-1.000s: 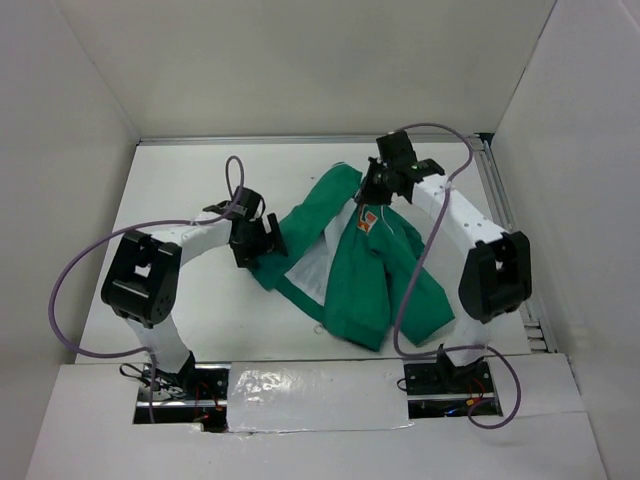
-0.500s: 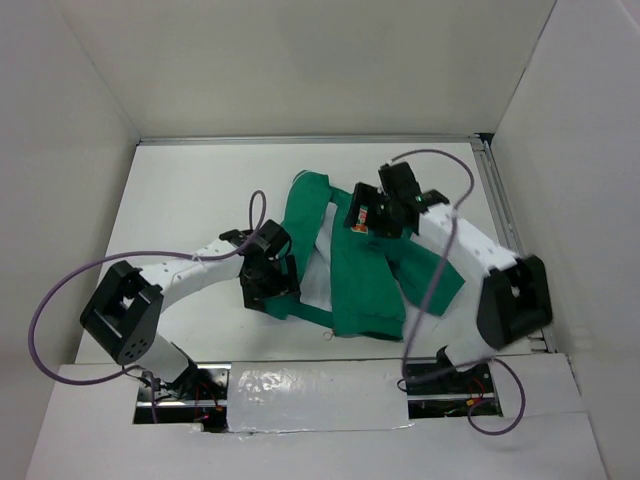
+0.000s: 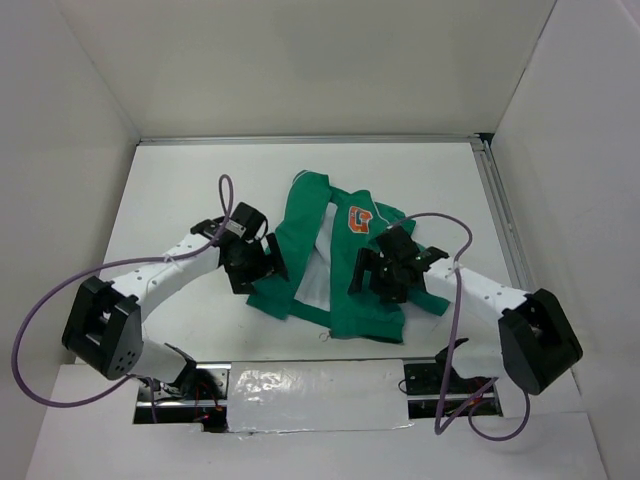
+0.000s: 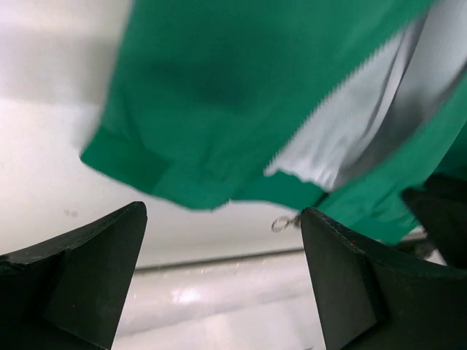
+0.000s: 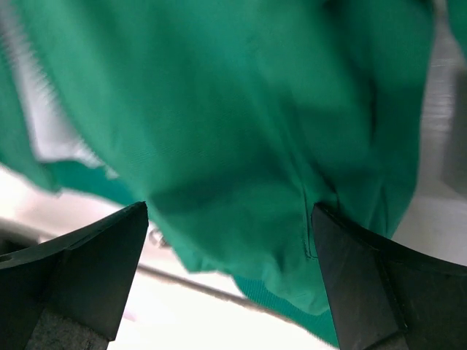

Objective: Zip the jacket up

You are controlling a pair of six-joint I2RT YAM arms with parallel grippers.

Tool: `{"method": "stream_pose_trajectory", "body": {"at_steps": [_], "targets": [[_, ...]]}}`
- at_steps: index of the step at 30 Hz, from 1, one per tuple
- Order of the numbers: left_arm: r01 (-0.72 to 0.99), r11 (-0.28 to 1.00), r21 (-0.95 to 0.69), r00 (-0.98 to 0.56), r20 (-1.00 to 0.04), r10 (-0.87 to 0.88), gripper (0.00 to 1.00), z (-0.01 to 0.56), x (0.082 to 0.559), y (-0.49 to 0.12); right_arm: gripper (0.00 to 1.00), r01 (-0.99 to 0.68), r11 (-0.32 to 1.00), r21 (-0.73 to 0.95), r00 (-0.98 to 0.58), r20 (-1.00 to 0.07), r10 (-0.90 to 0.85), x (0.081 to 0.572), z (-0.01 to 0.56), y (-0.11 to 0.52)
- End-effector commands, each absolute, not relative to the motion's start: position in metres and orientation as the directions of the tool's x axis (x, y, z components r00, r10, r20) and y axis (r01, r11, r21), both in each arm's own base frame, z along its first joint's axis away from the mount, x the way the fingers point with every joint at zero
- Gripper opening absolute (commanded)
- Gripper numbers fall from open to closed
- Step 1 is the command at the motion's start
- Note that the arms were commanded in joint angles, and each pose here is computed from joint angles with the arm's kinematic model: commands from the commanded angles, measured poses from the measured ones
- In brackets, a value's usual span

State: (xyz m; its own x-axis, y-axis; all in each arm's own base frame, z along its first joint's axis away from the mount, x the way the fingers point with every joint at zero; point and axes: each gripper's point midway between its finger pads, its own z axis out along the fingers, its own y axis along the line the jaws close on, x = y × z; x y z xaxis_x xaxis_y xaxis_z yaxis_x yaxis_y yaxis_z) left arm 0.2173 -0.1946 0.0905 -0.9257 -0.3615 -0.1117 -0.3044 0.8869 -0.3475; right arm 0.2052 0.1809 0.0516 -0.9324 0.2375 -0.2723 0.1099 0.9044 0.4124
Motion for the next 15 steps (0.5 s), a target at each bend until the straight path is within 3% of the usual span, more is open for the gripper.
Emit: {"method": "stream_pose_trajectory", "body": {"at_steps": [1,8,12,15], "targets": [[-0.282,0.878,-0.387,-0.926,-0.130,-0.354,0.99,0.087,0.240,-0.192,1.00,0.195,0.909,0.368,-0.910,-0.278,0.308,0.221,0.040,0.174],[-0.244,0.890,-0.384,-0.942,-0.123,-0.312,0.99,0.078,0.247,-0.192,1.00,0.368,0.910,0.191,-0.860,-0.303,0.411,0.312,0.029,0.125],[-0.193,0.883,-0.427,-0.956,-0.119,-0.267,0.99,0.080,0.243,-0.198,1.00,0.309,0.939,0.153,-0.875,-0.341,0.343,0.357,0.030,0.114],[-0.165,0.882,-0.441,-0.968,-0.098,-0.230,0.99,0.079,0.233,-0.205,1.00,0.223,0.966,0.128,-0.861,-0.439,0.257,0.381,0.059,0.110]]}}
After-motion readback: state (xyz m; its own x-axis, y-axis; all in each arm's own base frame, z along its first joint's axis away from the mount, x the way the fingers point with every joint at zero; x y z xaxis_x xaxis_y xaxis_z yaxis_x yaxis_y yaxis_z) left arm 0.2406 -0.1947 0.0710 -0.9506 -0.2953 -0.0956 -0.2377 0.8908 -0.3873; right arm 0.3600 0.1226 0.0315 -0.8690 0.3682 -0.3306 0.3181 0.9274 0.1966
